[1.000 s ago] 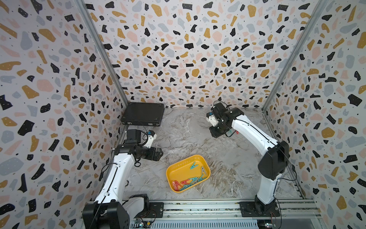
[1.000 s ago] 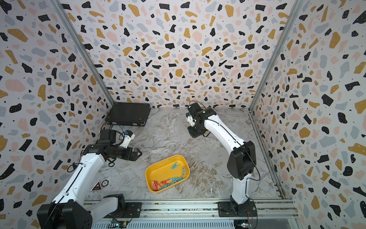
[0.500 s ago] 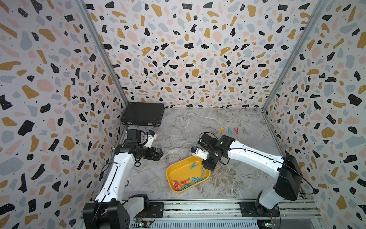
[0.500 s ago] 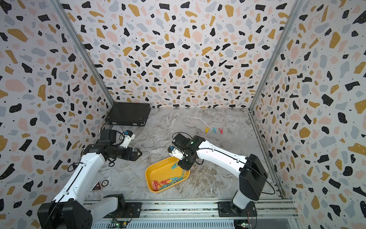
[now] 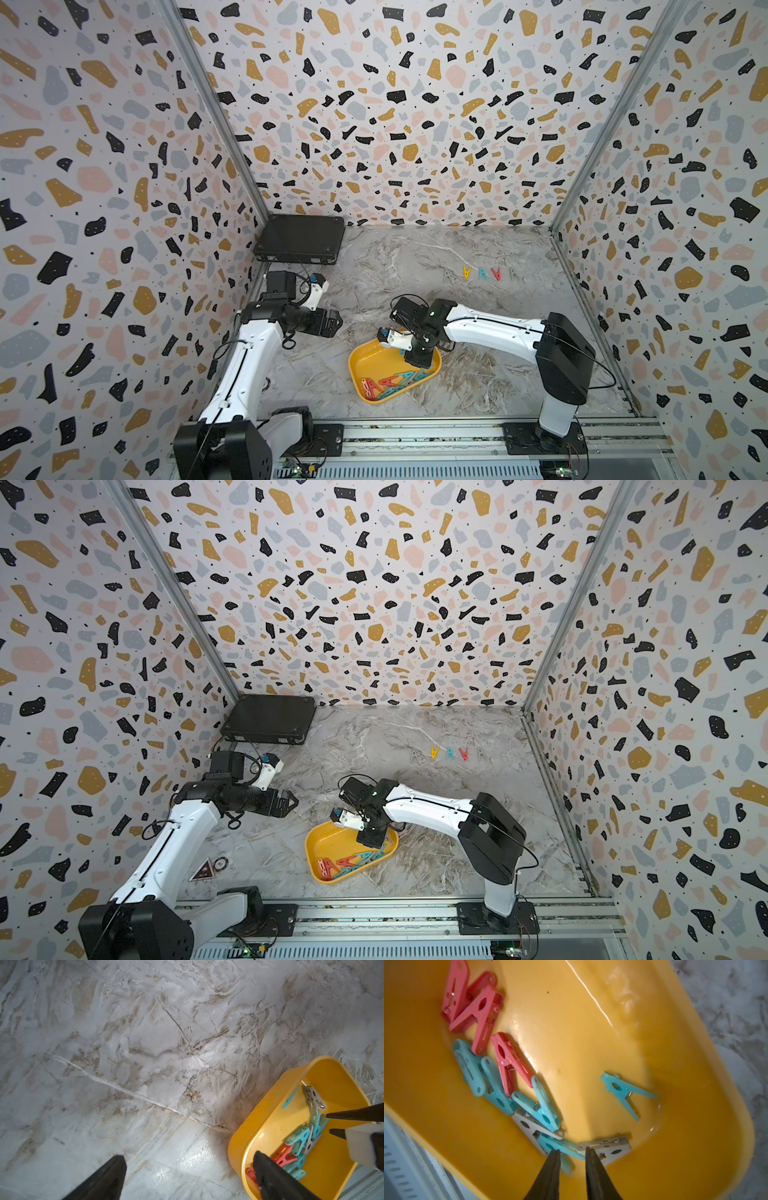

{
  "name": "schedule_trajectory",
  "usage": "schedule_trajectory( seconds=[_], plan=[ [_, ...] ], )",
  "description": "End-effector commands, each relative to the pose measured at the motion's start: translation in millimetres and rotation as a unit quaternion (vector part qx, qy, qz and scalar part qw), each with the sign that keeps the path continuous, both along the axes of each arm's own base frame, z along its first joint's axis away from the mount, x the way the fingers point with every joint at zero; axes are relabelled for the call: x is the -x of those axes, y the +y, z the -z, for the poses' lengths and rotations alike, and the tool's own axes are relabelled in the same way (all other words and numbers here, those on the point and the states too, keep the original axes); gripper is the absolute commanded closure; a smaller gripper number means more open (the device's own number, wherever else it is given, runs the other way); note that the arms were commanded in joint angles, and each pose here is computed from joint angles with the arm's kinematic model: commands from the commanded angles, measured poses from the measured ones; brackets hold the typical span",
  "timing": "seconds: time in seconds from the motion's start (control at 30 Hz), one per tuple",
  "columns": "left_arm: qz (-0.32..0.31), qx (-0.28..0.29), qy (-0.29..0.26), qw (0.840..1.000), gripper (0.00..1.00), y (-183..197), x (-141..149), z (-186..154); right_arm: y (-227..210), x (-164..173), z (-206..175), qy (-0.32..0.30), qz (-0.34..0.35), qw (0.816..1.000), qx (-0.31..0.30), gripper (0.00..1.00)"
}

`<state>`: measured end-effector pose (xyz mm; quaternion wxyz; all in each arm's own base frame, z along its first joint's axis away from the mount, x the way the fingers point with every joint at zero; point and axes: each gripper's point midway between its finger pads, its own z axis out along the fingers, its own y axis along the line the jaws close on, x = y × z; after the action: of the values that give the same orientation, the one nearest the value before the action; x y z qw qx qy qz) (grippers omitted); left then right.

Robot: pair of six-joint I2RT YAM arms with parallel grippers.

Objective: Take the clothespins out of the storage box
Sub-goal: Pick up the clothespin from the storage box.

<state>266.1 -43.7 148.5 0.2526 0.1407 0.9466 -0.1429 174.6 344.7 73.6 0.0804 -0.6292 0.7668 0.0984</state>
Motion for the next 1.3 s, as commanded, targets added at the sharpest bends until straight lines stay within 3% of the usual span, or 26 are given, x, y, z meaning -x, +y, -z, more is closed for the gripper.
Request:
schedule_trajectory(
  seconds=[0.0, 0.17, 0.57, 1.27],
  plan=[
    [0.003, 0.0, -0.001, 1.0, 0.0, 0.9, -0.5, 0.1, 13.2, -15.7, -11.9, -0.043, -0.018, 0.999, -0.021, 0.73],
    [0.003, 0.0, -0.002, 1.0, 0.0, 0.7, -0.2, 0.0, 15.3, -28.8, -3.1, -0.065, -0.018, 0.998, -0.004, 0.72],
    [0.003, -0.001, -0.002, 1.0, 0.0, 1.0, -0.2, -0.1, 14.2, -46.3, 17.5, -0.056, -0.006, 0.998, -0.008, 0.71],
    [0.001, -0.002, -0.005, 1.0, 0.0, 1.6, -0.1, -1.8, 8.6, -39.1, 48.9, -0.023, -0.007, 1.0, 0.012, 0.71]
  ],
)
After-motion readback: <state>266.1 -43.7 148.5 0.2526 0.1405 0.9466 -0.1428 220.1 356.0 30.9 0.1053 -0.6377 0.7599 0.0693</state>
